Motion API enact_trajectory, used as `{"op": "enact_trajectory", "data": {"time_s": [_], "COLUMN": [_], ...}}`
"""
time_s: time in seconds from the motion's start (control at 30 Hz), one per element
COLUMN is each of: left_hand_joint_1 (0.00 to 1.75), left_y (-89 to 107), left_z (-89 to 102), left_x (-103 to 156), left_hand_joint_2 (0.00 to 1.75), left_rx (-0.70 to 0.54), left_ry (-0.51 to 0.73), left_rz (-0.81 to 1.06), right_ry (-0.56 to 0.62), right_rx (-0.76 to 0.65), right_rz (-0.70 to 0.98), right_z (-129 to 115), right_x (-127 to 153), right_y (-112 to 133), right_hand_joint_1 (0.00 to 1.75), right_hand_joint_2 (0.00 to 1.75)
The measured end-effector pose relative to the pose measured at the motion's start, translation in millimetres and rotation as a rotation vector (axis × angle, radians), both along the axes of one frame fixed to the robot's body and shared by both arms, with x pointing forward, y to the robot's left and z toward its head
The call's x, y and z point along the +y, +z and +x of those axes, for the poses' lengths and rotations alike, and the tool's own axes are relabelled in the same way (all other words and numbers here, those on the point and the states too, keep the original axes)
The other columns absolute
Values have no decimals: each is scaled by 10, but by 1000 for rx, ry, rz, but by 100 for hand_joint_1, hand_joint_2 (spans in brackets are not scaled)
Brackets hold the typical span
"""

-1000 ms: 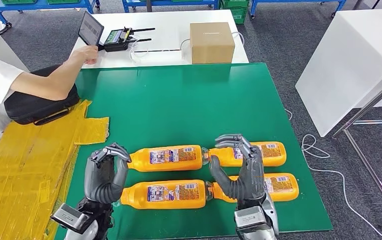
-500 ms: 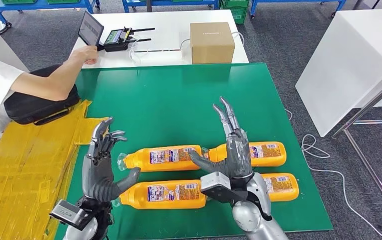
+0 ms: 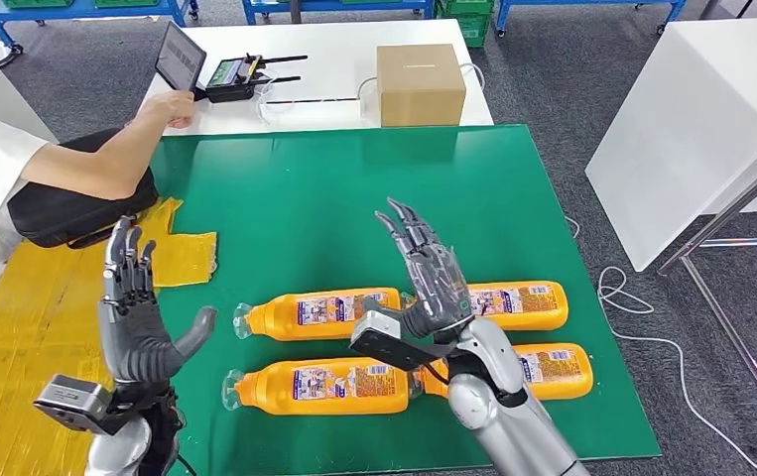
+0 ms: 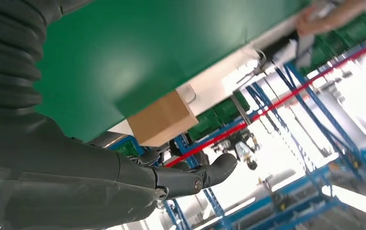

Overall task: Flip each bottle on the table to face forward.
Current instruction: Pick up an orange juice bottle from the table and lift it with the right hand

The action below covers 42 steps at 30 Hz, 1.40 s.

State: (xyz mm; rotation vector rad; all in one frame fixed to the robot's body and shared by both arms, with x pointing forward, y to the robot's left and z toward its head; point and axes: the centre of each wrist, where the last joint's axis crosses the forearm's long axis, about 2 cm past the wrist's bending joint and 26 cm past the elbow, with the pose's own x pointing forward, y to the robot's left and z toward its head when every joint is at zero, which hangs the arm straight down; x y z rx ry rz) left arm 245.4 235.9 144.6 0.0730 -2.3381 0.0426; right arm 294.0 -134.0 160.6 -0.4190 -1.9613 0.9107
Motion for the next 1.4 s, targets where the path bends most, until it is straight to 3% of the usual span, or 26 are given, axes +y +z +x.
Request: {"op": "enact_trajectory", "data": {"time_s": [0.27,0.5,1.4], "left_hand_joint_1": [0,0,0], "left_y": [31,10,-194], "left_z": [99,232,335], "left_x": [148,203,164], "left_hand_joint_2": [175,175,175], "left_rx": [2,53,160], "left_ry": [70,77,26], "left_rz": [-22,-36,-64], "right_ry": [43,66,100], "right_rx": [91,181,366], "right_rz": [-253,-375,-465], "right_z": [244,377,443], "right_x": [219,378,595], "right_y": [-141,-329,-552], "right_hand_joint_1": [0,0,0], "right_hand_joint_2": [175,175,175]}}
